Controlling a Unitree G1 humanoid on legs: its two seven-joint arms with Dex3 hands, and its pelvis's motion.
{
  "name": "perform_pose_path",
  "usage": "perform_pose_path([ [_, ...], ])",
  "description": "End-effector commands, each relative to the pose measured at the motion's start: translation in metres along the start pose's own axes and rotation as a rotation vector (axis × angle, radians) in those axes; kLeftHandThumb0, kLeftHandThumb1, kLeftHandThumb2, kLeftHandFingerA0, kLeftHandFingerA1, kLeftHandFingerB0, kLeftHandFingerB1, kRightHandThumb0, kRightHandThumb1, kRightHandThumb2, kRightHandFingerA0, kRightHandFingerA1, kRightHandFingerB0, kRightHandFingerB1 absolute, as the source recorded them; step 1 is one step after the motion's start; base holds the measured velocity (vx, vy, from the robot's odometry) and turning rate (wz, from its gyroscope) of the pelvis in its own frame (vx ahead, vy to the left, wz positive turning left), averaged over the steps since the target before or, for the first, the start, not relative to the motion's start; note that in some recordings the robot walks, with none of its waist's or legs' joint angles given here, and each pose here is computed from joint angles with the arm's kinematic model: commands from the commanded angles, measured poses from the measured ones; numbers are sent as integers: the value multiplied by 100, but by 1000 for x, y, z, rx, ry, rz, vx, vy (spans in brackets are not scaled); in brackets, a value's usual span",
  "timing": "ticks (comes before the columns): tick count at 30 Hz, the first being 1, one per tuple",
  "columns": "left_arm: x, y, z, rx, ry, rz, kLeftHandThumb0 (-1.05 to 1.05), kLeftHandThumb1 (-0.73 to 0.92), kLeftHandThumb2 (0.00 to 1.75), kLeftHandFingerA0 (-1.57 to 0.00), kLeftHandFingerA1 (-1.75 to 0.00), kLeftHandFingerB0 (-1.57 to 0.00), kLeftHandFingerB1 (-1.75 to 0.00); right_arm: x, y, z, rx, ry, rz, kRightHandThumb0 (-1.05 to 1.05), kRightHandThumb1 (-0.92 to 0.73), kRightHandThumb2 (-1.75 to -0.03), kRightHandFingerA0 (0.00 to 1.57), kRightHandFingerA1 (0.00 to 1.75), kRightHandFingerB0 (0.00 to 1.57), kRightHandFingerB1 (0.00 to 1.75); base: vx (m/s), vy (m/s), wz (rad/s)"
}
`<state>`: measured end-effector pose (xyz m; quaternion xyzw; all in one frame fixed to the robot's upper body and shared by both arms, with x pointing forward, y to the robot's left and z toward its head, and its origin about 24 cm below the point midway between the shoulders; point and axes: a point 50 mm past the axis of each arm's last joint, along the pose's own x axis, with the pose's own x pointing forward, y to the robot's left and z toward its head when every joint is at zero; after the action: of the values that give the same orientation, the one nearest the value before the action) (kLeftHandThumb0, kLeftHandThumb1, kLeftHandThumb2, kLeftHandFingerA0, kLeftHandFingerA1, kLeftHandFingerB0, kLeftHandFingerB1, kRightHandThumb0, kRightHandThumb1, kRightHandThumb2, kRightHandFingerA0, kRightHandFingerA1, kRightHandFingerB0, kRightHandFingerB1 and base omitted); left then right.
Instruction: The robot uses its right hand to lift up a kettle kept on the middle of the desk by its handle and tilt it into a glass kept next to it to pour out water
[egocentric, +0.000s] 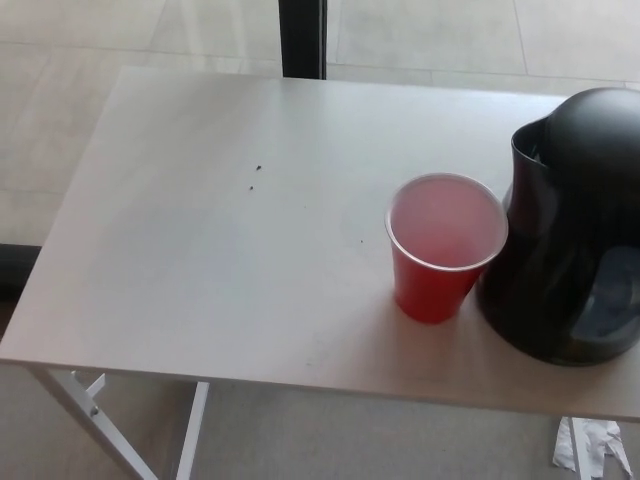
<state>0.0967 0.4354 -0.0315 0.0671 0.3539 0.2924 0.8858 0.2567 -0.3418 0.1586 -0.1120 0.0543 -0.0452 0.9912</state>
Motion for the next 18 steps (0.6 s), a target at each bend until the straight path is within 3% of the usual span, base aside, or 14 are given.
perform_pose_path([
  [1, -1, 8, 8, 8, -48, 7, 99, -73, 17, -115, -142, -57, -109, 7, 4, -7, -35, 110, 51, -29, -40, -92, 2, 51, 0, 48, 0, 0, 0],
  [4, -1, 9, 8, 8, -44, 9, 99, -73, 17, -115, -142, -57, -109, 9, 2, -12, -23, 132, 46, -31, -36, -91, 2, 50, 0, 48, 0, 0, 0],
  [5, -2, 9, 10, 46, -54, -2, 105, -73, 3, -111, -136, -77, -99, 9, 1, -13, -37, 134, 51, -56, -40, -70, 21, 46, 7, 35, 0, 0, 0],
  [6, 0, 8, 8, -16, -42, 11, 100, -73, 3, -113, -138, -68, -108, 10, -2, -17, -46, 161, 49, -56, -40, -71, 29, 48, 7, 36, 0, 0, 0],
  [7, -1, 9, 9, -16, -41, 12, 98, -73, 5, -120, -91, -69, -107, 11, -2, -18, -49, 167, 48, -56, -40, -70, 19, 45, 9, 36, 0, 0, 0],
  [8, -1, 9, 9, -8, -42, 14, 100, -73, 0, -113, -143, -72, -105, 11, -3, -20, -62, 178, 45, -33, -31, -89, 2, 51, 0, 48, 0, 0, 0],
  [10, -1, 8, 9, -4, -55, 5, 99, -73, 0, -115, -127, -70, -109, 12, -6, -22, -80, 193, 38, -32, -33, -89, 2, 51, 0, 48, 0, 0, 0],
  [11, -1, 8, 8, 9, -47, 9, -28, -44, 64, -138, -133, -78, -92, 13, -8, -25, -104, 207, 31, -50, -49, -56, 11, 35, 13, 26, 0, 0, 0],
  [13, -1, 8, 8, 9, -48, 9, -28, -44, 64, -138, -133, -78, -92, 13, -8, -25, -105, 207, 32, -50, -49, -56, 11, 35, 13, 26, 0, 0, 0],
  [14, -1, 8, 9, 6, -55, 2, 105, -73, 44, -119, -106, -70, -117, 15, -10, -28, -104, 219, 28, -48, -31, -76, 0, 45, 5, 38, 0, 0, 0],
  [15, -1, 7, 9, 1, -55, 3, 105, -73, 44, -119, -106, -70, -117, 15, -11, -29, -104, 223, 25, -48, -31, -76, 0, 45, 5, 38, 0, 0, 0],
  [16, -1, 8, 8, -2, -51, 5, -21, -43, 64, -120, -109, -77, -93, 16, -12, -29, -108, 230, 16, -49, -48, -56, 9, 33, 13, 25, 0, 0, 0],
  [17, -1, 8, 7, -3, -45, 8, 99, -73, 1, -124, -116, -70, -109, 17, -12, -29, -118, 232, -2, -30, -35, -89, 2, 51, 0, 48, 0, 0, 0],
  [18, -1, 8, 7, -3, -45, 8, 99, -73, 1, -124, -116, -70, -109, 17, -13, -29, -120, 232, -4, -30, -35, -89, 2, 51, 0, 48, 0, 0, 0],
])
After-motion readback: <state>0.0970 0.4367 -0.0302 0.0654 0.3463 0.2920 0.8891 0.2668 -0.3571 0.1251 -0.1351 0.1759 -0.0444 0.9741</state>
